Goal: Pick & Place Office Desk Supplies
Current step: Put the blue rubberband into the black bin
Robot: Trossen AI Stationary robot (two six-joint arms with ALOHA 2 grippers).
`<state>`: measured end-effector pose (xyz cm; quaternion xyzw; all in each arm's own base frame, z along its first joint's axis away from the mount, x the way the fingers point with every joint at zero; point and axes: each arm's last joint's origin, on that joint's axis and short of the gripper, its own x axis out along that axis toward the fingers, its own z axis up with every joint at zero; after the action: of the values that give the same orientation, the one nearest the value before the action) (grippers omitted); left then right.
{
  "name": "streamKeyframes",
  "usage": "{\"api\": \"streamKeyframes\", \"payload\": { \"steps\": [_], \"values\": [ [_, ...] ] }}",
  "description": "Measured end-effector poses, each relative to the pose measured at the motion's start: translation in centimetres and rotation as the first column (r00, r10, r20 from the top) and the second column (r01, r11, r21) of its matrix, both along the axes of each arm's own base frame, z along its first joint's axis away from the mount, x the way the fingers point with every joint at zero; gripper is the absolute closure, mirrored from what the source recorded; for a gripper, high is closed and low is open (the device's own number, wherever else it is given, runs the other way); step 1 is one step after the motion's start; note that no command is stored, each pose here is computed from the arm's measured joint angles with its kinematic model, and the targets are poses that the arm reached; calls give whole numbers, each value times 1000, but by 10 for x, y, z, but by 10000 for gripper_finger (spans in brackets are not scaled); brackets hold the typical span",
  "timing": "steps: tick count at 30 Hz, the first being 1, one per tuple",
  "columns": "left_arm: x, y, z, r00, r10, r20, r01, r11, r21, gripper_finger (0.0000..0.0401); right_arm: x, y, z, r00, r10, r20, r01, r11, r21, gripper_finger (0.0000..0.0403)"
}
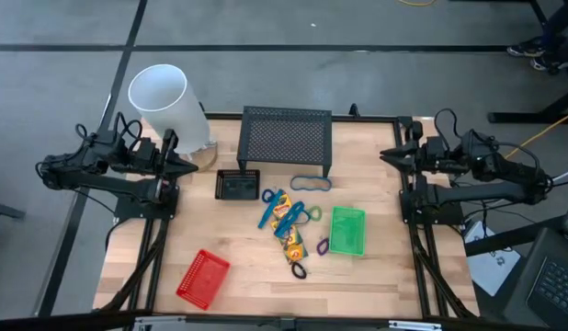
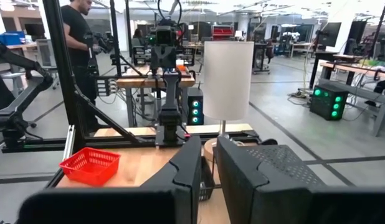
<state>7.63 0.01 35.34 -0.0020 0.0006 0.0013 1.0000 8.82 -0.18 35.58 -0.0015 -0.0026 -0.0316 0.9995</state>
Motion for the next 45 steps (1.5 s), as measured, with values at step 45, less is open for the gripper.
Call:
{"api": "streamKeyframes", "payload": {
  "steps": [45],
  "values": [
    [10, 10, 0, 938, 345, 41, -347, 933, 96, 395, 86, -11, -15, 928, -354, -113, 299, 892, -339, 348]
  ]
}}
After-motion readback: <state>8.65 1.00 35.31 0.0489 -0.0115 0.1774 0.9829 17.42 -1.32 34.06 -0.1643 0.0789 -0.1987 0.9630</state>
